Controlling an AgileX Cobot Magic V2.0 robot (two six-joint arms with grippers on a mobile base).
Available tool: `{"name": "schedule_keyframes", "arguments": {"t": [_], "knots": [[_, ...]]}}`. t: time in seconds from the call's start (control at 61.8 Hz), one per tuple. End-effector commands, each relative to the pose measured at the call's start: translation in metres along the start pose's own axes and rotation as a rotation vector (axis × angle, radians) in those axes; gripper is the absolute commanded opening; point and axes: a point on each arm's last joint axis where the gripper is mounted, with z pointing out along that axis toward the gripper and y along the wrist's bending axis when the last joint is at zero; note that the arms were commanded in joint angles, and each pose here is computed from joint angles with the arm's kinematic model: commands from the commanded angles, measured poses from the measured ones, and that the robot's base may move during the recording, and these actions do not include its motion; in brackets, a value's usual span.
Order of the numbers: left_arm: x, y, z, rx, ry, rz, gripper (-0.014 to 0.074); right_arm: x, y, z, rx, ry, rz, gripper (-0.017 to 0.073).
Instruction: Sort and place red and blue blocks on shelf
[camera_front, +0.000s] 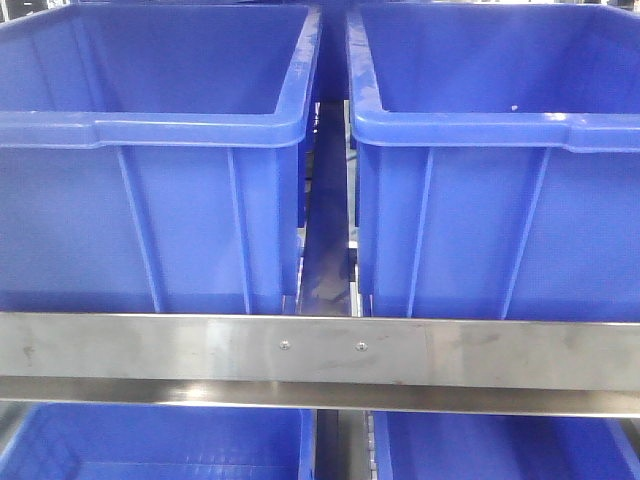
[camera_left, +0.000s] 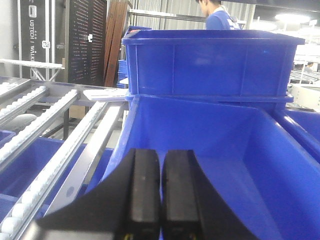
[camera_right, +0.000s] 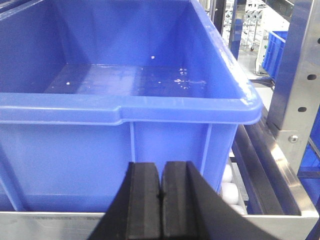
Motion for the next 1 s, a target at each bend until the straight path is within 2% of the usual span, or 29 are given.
{"name": "schedule_keyframes", "arguments": {"t": [0.0,0.081,0.211,0.372,0.567,0.713,0.81,0.988], "knots": [[-0.013,0.001,0.002,-0.013,-0.102,0.02,0.0125,-0.016,0.0,-0.003,0.003,-0.124,-0.005,0.005],[0.0,0.003,0.003,-0.02,-0.075,0.062,0.0125,-0.016,0.0,-0.003,0.003,-0.124,-0.005,0.005],[0.03,0.009,0.002,-0.056,0.005,0.072,0.0125,-0.016,0.0,-0.003,0.003,-0.124,-0.005,0.005],[0.056,0.012,-0.005,-0.045,0.051,0.193,0.0125,-0.016,0.0,-0.003,0.003,-0.124,-0.005,0.005],[0.073,0.014,-0.012,-0.045,0.055,0.188,0.0125,-0.016,0.0,-0.003,0.003,-0.124,-0.005,0.005],[0.089,0.017,-0.018,-0.044,0.037,0.209,0.0125,-0.016,0.0,-0.003,0.003,-0.124,-0.005,0.005],[0.1,0.018,-0.023,-0.043,0.014,0.171,0.0125,-0.016,0.0,-0.003,0.003,-0.124,-0.005,0.005],[0.1,0.017,-0.028,-0.037,0.002,0.164,0.0125,-0.016,0.0,-0.003,0.003,-0.124,-0.005,0.005]]}}
